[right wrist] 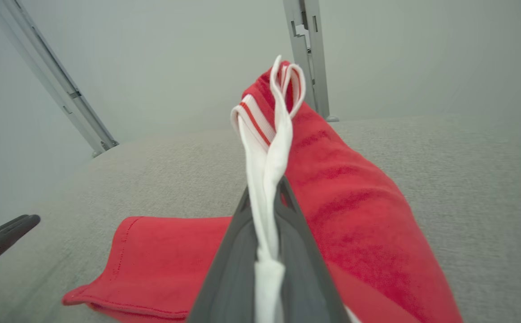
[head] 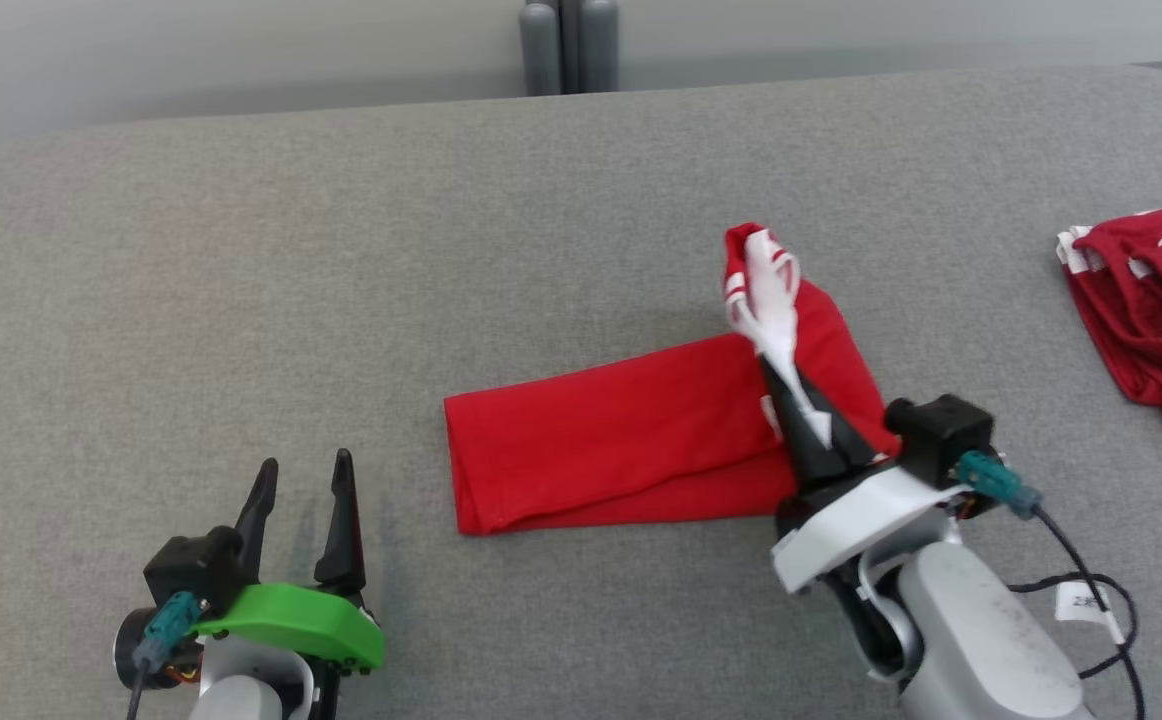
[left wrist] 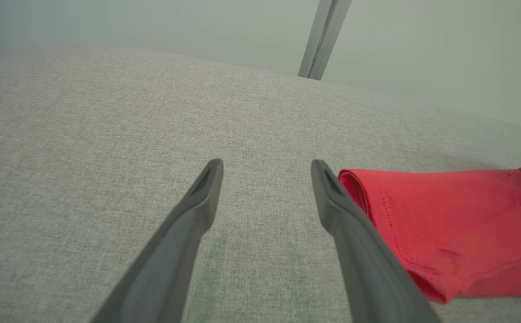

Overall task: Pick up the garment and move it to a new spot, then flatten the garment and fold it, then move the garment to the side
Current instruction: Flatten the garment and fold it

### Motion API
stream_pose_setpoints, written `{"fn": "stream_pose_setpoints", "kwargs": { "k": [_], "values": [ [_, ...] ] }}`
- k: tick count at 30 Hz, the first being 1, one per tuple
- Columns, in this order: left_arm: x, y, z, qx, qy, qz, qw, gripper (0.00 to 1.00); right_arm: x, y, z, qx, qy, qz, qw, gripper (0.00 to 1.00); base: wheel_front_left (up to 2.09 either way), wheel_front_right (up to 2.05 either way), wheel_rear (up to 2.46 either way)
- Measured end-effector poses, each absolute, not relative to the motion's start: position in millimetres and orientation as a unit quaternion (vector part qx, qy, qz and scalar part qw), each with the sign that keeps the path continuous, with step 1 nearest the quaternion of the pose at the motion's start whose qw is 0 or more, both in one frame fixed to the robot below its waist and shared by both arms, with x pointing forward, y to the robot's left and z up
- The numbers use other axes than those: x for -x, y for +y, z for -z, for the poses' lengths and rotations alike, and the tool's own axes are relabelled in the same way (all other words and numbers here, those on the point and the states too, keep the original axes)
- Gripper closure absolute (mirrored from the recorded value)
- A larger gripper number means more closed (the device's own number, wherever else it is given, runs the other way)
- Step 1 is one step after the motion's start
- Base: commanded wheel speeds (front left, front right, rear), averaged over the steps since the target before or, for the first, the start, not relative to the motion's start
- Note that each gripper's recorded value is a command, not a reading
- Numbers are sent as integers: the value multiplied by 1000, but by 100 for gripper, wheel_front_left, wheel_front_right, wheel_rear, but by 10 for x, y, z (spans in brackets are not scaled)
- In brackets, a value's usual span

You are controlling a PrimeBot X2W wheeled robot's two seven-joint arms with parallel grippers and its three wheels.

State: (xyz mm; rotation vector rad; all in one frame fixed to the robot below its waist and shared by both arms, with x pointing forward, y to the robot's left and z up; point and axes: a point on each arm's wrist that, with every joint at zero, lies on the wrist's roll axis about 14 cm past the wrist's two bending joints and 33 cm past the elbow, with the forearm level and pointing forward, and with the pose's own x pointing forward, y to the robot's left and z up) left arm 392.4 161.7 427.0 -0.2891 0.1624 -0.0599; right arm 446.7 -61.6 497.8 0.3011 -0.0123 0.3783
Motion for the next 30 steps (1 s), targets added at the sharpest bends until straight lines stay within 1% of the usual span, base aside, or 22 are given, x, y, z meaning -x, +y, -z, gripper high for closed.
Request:
{"fn": "stream_pose_setpoints", "kwargs": {
  "k": [2, 6, 13, 14, 15, 16, 18, 21, 22, 24, 30],
  "values": [
    [-3889, 1645, -4272, 144, 81, 26, 986, 0, -4394, -295, -4972, -164, 6, -233, 959, 100, 0, 0, 0],
    [-3826, 1628, -4316, 131, 77, 32, 988, 0, -4322, 174, -5001, -191, 23, -297, 935, 100, 0, 0, 0],
    [-3707, 1822, -4351, 125, 71, 5, 990, 0, -4192, 780, -4992, -211, 59, -381, 898, 100, 0, 0, 0],
    [-3693, 1850, -4352, 124, 71, 0, 990, 0, -4174, 839, -4982, -210, 64, -389, 895, 98, 0, 0, 0],
    [-3681, 1870, -4352, 124, 71, -3, 990, 0, -4171, 876, -4979, -215, 68, -392, 892, 40, 0, 0, 0],
    [-3674, 1883, -4351, 124, 71, -5, 990, 0, -4181, 891, -4995, -221, 69, -393, 890, 0, 0, 0, 0],
    [-3673, 1911, -4350, 124, 71, -9, 990, 0, -4238, 878, -5055, -226, 61, -389, 891, 0, 0, 0, 0],
    [-3707, 1908, -4359, 124, 68, -8, 990, 0, -4364, 728, -5095, -211, 43, -368, 904, 0, 0, 0, 0],
    [-3727, 1887, -4362, 124, 68, -5, 990, 0, -4427, 617, -5094, -212, 39, -350, 911, 0, 0, 0, 0],
    [-3764, 1854, -4374, 120, 66, 2, 991, 0, -4493, 435, -5074, -183, 26, -329, 926, 0, 0, 0, 0],
    [-3888, 1728, -4418, 108, 58, 25, 992, 0, -4601, -428, -4876, -123, 16, -211, 970, 0, 0, 0, 0]
  ]
}}
